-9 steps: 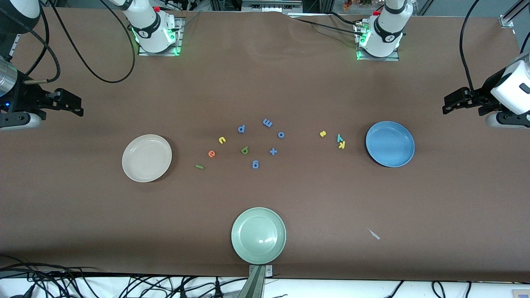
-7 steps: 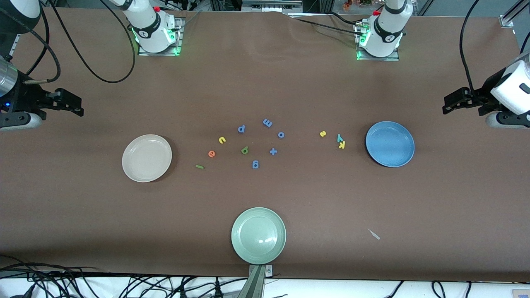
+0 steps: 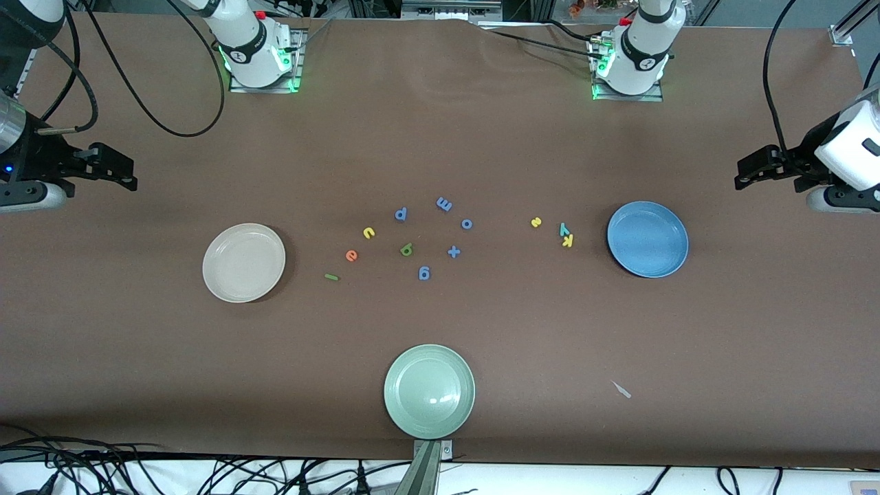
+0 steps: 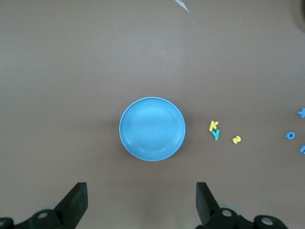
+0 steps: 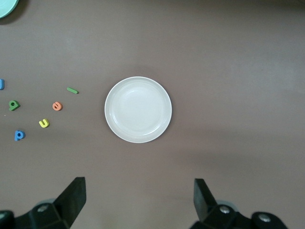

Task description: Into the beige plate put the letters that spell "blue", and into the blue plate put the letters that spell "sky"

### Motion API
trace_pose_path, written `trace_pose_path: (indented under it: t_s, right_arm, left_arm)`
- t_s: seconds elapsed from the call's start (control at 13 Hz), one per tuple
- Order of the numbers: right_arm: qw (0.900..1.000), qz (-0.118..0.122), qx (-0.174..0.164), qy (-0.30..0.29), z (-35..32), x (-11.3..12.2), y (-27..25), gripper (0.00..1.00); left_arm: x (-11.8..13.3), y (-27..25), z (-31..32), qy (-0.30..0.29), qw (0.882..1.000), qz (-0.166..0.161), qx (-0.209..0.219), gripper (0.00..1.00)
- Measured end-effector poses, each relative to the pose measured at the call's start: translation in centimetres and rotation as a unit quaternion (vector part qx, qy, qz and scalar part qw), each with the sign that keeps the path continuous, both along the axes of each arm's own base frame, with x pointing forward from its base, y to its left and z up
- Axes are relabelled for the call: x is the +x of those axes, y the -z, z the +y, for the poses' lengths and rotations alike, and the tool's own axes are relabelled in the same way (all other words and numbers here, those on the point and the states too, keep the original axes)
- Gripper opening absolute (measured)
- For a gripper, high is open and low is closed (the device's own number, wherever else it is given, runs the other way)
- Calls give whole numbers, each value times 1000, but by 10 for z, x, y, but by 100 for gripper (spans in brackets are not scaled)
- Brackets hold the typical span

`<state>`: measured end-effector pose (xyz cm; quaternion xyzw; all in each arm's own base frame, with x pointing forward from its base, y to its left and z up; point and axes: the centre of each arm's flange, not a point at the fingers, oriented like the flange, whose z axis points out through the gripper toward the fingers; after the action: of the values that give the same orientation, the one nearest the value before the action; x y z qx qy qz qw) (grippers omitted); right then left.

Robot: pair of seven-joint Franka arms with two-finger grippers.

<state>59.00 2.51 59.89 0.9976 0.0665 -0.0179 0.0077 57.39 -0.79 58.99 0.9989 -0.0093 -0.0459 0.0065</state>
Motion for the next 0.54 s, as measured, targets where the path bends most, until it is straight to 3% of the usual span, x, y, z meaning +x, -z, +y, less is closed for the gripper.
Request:
trace_pose_path:
  t_s: [0.54]
  right_arm:
    - [1000, 10, 4, -3, 5, -2, 3, 100]
  left_arm:
    - [3, 7, 1, -1, 1000, 6, 0, 100]
